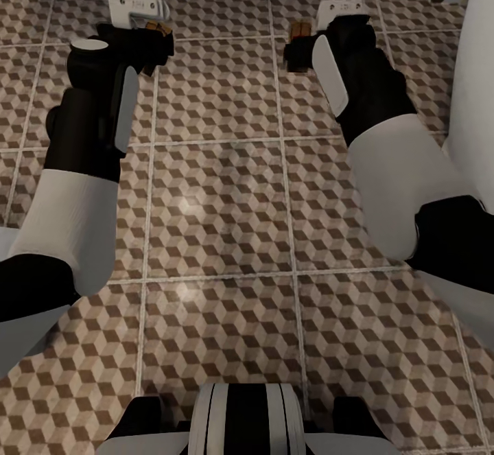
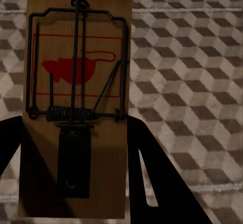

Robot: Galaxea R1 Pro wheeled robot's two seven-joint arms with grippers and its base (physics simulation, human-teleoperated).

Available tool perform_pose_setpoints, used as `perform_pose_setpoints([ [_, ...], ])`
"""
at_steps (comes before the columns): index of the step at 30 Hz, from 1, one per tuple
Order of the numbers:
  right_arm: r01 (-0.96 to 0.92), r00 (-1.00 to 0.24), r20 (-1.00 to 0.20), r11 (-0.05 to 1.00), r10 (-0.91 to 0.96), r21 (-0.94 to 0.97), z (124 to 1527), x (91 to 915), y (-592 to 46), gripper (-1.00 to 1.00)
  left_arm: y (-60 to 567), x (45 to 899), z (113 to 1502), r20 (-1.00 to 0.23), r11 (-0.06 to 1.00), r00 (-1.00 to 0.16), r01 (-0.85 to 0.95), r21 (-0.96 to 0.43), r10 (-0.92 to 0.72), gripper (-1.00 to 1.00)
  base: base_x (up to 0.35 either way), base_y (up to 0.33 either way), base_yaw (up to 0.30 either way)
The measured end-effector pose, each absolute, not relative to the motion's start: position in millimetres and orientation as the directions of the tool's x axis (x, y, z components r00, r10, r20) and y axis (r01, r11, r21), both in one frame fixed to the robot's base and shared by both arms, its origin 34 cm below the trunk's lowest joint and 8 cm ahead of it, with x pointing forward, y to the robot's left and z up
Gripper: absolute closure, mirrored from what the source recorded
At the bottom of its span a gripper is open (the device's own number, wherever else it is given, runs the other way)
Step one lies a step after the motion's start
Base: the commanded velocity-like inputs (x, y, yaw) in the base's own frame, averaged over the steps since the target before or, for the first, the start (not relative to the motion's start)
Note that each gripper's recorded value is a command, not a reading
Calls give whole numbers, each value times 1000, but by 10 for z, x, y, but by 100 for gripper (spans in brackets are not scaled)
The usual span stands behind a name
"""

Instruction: Take the four mousetraps from the cabinet in the bathroom and place them on the bathroom floor. Make sure all four end up on the same floor surface, and ensure that at least two of them are either under or directly next to the same bathroom sink.

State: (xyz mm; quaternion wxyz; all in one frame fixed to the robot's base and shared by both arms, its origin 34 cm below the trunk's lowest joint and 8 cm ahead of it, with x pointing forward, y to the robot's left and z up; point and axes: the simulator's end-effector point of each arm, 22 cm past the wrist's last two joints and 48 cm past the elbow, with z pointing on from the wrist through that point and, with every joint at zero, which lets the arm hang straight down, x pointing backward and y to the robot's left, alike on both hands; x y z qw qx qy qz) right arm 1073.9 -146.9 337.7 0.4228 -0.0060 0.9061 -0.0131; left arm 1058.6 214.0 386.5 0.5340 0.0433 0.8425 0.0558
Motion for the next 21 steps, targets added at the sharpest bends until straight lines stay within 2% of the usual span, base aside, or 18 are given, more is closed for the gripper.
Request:
perform_pose_setpoints([
  [21, 8, -655, -756, 1000, -10, -21, 3362, 10774, -1497, 100, 2071, 10592, 3825, -890, 991, -437, 38, 128, 132, 100, 0, 0, 0],
])
